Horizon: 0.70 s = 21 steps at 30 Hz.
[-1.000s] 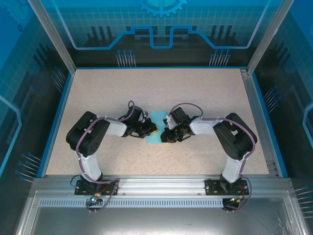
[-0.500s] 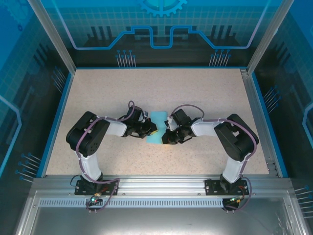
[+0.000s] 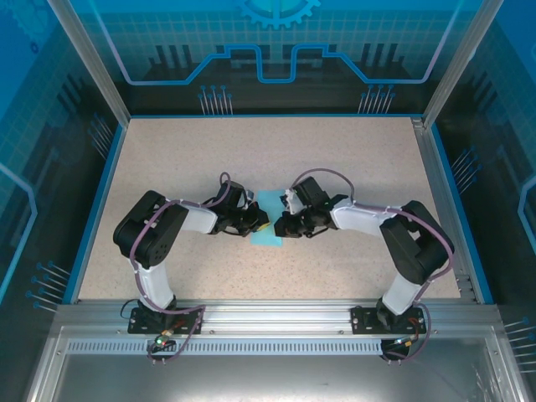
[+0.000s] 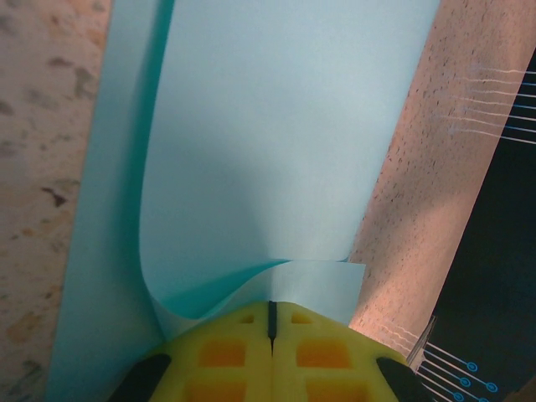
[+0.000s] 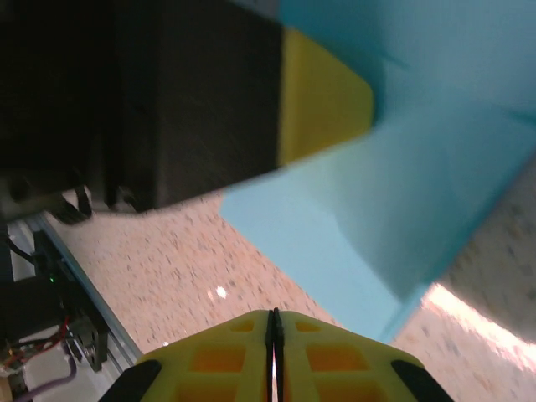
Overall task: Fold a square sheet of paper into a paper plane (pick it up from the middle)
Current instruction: Fold the triangle a second time at the center of the table.
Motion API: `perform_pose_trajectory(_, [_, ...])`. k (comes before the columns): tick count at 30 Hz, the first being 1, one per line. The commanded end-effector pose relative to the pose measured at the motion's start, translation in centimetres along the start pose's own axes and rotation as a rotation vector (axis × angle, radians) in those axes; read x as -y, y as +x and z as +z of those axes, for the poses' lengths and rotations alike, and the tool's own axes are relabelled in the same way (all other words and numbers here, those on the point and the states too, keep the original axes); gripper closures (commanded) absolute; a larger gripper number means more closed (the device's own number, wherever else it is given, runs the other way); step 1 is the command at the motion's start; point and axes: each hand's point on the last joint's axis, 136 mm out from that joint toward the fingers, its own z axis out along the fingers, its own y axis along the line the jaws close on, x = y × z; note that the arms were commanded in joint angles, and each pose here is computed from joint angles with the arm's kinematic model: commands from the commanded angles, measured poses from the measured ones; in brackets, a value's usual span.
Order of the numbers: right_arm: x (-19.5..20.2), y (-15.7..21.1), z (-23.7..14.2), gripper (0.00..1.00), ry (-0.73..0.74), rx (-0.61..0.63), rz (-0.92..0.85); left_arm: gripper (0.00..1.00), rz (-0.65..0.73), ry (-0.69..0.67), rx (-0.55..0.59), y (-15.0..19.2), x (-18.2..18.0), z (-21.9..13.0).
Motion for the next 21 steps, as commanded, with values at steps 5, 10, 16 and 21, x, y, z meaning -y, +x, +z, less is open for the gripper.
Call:
perform_pose_trajectory(5, [1.1, -0.3, 2.9, 0.89, 0.036, -0.048, 0.033, 1.00, -0.035, -0.094, -0.029, 1.1, -2.9, 0.0])
perform_pose_trajectory(10, [4.4, 1.4, 3.4, 0.89, 0.148, -0.096, 0.063, 1.00, -0.036, -0.098, -0.031, 1.1, -3.0, 0.0])
perform_pose_trajectory(16, [5.8, 3.0, 2.9, 0.90, 0.168, -0.119, 0.087, 1.00, -0.034, -0.102, -0.031, 1.1, -3.1, 0.1])
perform_pose_trajectory(21, [4.0, 2.7, 2.2, 0.88, 0.100, -0.105, 0.063, 1.00, -0.034, -0.104, -0.031, 1.1, -3.2, 0.0])
